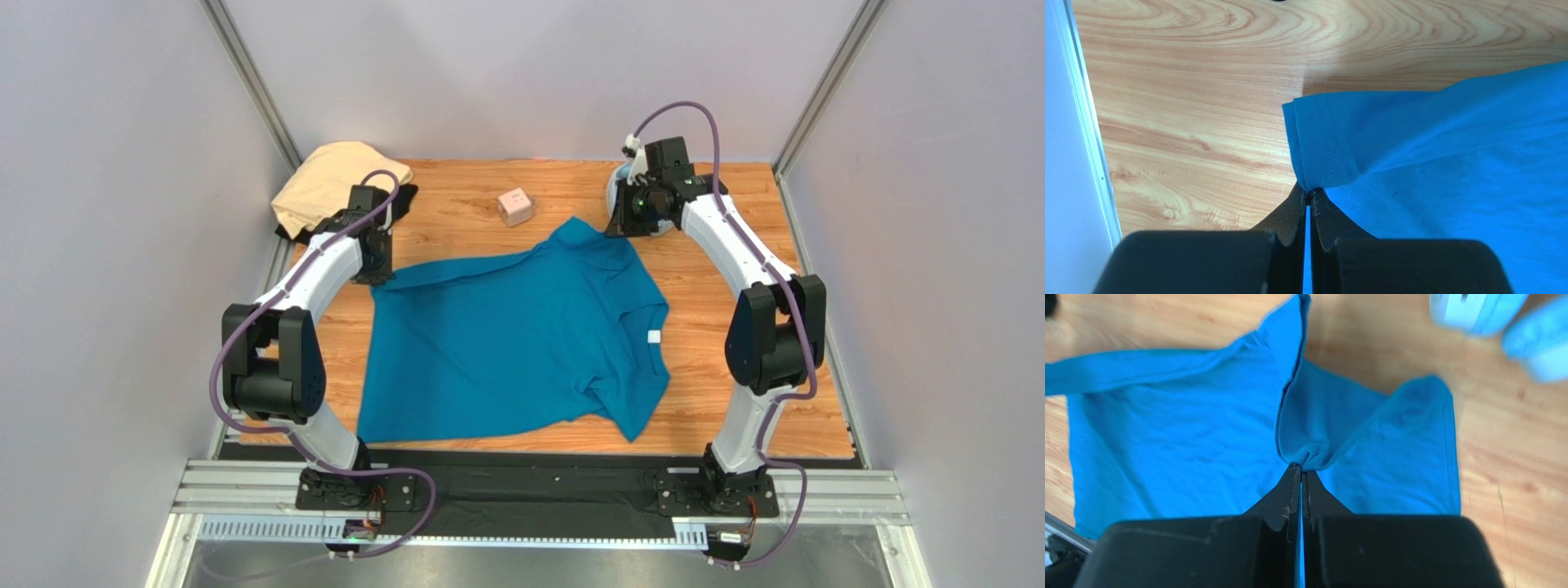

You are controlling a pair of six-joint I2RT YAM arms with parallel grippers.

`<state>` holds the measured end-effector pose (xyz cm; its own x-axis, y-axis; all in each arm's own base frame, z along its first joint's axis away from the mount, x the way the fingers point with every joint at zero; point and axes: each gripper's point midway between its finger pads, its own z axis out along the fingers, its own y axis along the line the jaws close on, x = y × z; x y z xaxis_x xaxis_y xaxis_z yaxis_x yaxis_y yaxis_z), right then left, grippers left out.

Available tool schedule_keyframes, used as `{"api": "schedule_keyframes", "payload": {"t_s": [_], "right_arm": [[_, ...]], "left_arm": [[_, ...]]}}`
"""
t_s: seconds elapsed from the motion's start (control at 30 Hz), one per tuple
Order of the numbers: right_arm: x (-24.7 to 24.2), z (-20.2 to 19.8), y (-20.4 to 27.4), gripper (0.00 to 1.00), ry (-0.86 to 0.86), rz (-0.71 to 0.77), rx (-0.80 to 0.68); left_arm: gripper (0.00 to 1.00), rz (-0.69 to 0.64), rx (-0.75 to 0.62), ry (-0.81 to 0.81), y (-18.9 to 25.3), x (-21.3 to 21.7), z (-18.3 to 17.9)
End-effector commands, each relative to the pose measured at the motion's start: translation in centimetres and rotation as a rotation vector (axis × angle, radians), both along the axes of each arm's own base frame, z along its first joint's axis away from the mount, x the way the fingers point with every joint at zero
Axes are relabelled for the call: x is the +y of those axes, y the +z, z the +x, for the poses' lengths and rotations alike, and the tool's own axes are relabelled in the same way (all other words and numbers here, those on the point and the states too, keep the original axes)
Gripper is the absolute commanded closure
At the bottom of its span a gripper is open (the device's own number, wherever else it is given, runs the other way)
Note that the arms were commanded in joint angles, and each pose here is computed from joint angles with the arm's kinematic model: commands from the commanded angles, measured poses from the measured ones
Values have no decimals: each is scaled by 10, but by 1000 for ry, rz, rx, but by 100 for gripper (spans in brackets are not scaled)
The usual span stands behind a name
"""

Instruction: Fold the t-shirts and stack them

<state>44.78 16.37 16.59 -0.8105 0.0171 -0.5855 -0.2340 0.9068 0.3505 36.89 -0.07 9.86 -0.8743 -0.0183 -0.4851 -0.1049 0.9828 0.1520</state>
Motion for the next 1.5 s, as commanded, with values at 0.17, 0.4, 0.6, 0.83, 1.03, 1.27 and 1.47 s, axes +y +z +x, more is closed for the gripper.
{"api": "schedule_keyframes", "payload": {"t_s": [0.17, 0.4, 0.6, 0.83, 1.03, 1.27, 1.47], "right_arm": [[-27, -40, 12, 100, -46, -88, -2], [-42, -61, 7, 100, -74, -113, 17], [-43, -69, -6, 100, -67, -108, 57], [-43, -78, -35, 100, -66, -115, 167], [-50, -81, -46, 100, -94, -153, 194], [-63, -86, -69, 100, -135, -212, 279], [-76, -84, -62, 100, -182, -217, 262]], "left_arm": [[100, 24, 17, 107, 2, 23, -8], [100, 13, 59, 118, -7, 26, -13], [100, -47, 87, 84, -12, 14, -10], [100, -113, 156, 68, -23, 1, -20], [100, -131, 190, 75, -34, -2, -31], [100, -12, 259, 118, -53, 19, -38], [100, 9, 204, 151, -42, 26, -32]]}}
